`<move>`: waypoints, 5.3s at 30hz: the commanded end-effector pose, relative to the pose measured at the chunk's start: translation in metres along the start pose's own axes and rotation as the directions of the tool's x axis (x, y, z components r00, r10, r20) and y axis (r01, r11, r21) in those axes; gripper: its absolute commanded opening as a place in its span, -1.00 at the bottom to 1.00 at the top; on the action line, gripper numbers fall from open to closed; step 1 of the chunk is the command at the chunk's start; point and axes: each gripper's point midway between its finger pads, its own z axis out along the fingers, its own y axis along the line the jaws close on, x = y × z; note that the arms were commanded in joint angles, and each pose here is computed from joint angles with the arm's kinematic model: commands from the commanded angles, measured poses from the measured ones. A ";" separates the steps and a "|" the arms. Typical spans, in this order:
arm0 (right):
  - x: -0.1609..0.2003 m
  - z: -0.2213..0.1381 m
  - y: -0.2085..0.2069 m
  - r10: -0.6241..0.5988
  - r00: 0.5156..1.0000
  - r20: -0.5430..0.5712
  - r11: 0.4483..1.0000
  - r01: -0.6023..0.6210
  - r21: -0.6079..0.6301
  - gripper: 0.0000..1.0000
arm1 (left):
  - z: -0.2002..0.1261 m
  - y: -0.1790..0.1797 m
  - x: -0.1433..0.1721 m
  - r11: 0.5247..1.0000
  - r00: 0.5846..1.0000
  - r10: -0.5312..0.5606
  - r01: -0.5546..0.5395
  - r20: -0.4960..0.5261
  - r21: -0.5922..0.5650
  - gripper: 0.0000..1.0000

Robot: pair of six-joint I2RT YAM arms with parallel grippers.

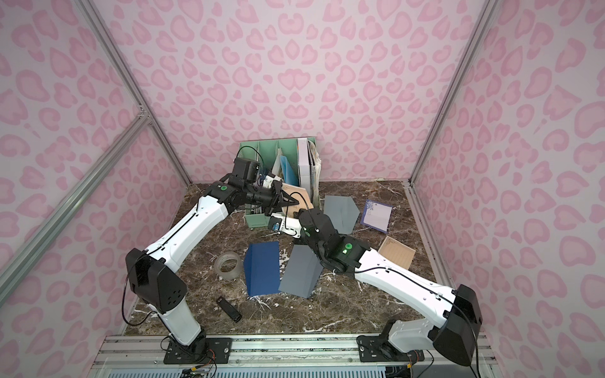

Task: Take the letter paper out of the envelope
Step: Unfold the letter paper, then place the letter paper at the center of the board.

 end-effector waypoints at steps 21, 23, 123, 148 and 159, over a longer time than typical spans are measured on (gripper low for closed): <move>-0.001 -0.011 0.025 0.505 0.862 -0.042 0.831 -0.498 -0.247 -0.11 | -0.017 -0.067 -0.030 0.963 0.995 0.061 -0.079 0.078 0.257 -1.00; 0.003 -0.011 0.011 0.622 0.782 -0.043 0.738 -0.603 -0.302 -0.08 | -0.017 -0.069 -0.030 0.960 0.995 0.068 -0.085 0.072 0.267 -1.00; 0.261 -0.049 0.103 0.718 -0.455 -0.526 -0.453 -0.880 0.143 -1.00 | -0.062 0.078 -0.010 0.892 0.896 0.391 -0.314 0.208 -0.327 0.73; 0.293 -0.036 0.164 0.625 -0.459 -0.632 -0.444 -0.875 0.196 -0.72 | -0.058 0.089 -0.002 0.902 0.915 0.362 -0.295 0.180 -0.316 0.72; 0.306 -0.038 0.175 0.597 -0.486 -0.639 -0.427 -0.866 0.260 -0.51 | -0.057 0.086 -0.004 0.900 0.912 0.371 -0.305 0.178 -0.312 0.72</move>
